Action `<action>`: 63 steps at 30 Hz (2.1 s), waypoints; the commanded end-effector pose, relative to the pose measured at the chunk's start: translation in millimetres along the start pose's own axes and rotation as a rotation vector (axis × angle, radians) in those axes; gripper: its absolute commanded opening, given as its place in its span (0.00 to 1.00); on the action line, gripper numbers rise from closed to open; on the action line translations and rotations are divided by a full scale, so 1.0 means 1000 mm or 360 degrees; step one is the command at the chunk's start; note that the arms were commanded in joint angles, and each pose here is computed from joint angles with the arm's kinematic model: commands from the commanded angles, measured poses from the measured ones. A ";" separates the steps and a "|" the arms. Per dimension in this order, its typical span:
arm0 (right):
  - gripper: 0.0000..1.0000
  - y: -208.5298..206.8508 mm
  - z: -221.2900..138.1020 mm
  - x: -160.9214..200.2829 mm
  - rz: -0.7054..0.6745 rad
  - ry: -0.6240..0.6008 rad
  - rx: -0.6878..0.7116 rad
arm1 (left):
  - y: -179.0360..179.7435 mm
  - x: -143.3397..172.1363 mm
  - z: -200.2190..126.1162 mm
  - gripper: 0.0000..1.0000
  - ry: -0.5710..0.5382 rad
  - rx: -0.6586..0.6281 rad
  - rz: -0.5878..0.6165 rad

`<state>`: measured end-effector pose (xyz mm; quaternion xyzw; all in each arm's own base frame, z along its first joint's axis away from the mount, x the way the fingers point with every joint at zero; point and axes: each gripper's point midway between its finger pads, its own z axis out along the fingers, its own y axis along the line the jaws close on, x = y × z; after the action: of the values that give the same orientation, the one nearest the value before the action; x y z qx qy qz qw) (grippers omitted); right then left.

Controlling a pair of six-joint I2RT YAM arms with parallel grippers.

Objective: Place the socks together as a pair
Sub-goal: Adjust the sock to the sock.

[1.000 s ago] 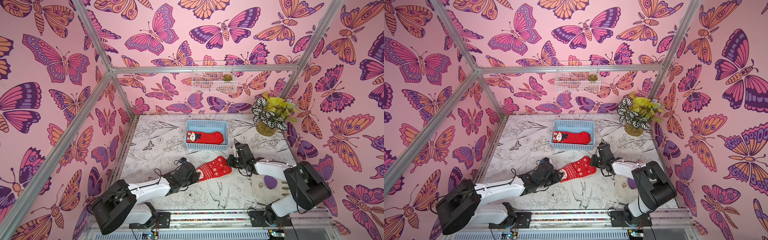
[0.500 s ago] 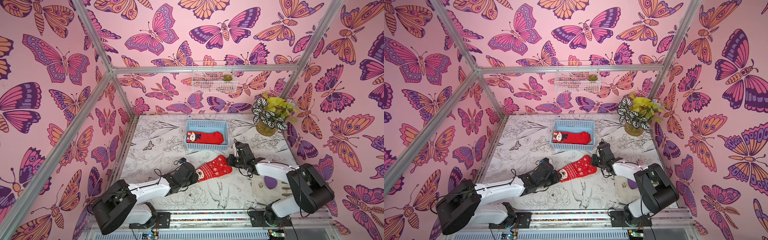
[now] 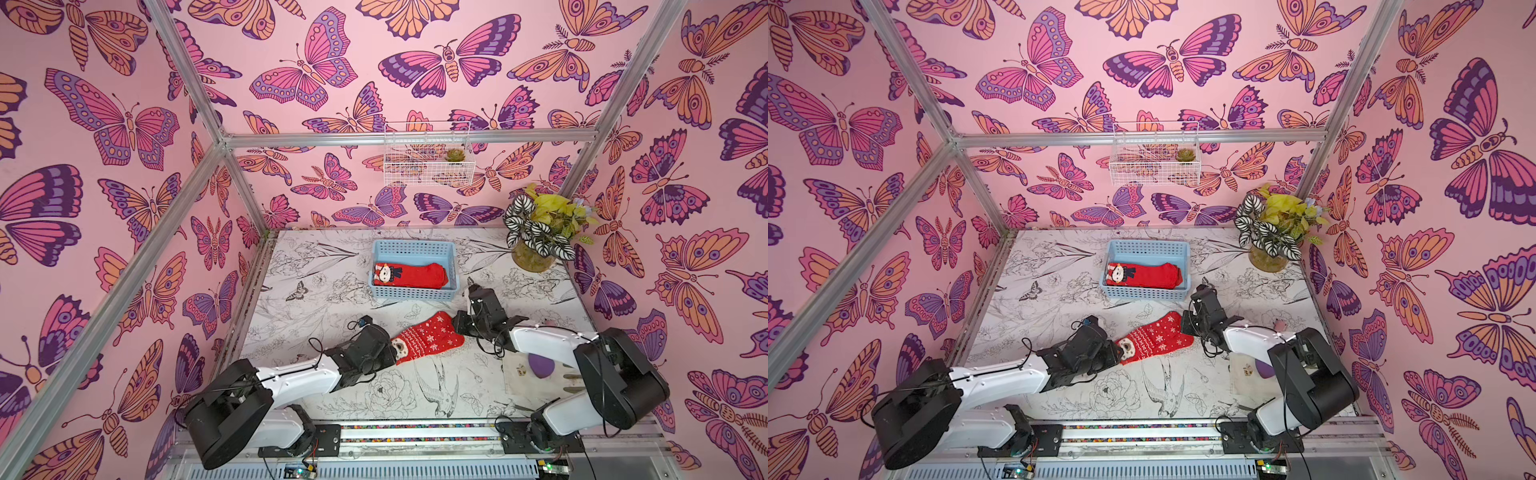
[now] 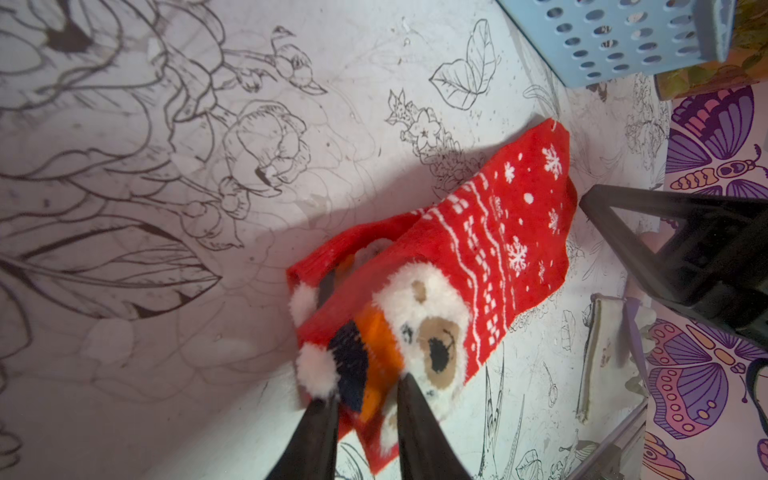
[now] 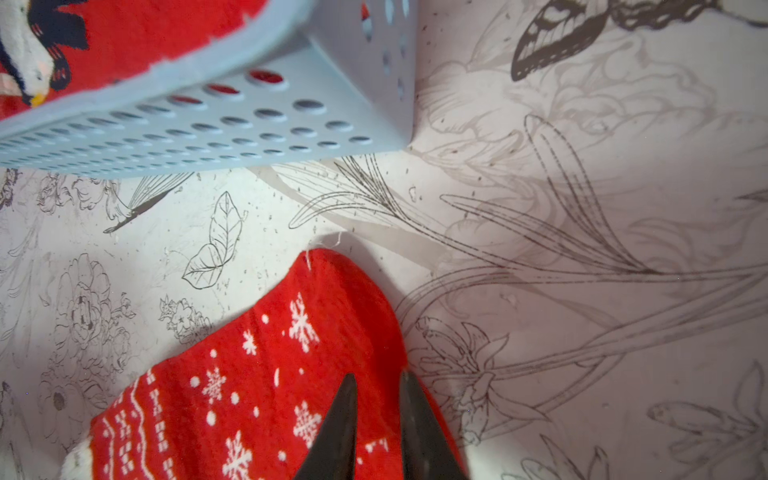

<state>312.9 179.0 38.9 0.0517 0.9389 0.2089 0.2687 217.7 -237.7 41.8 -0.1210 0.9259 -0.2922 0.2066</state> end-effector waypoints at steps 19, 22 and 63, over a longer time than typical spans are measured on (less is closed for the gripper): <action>0.17 0.003 0.005 0.003 -0.0025 0.0028 0.0018 | 0.010 0.001 0.004 0.27 -0.0005 -0.0046 -0.0012; 0.13 0.006 0.004 0.002 -0.0044 0.0019 0.0009 | 0.011 0.002 0.005 0.27 -0.0005 -0.0053 -0.0013; 0.24 -0.002 0.006 0.000 -0.0190 -0.0008 0.0261 | 0.015 0.002 0.008 0.26 0.0013 -0.0072 -0.0011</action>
<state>313.3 185.8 34.4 0.0131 0.9497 0.1407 0.2794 217.0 -234.8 31.3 -0.1241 0.9316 -0.2792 0.1967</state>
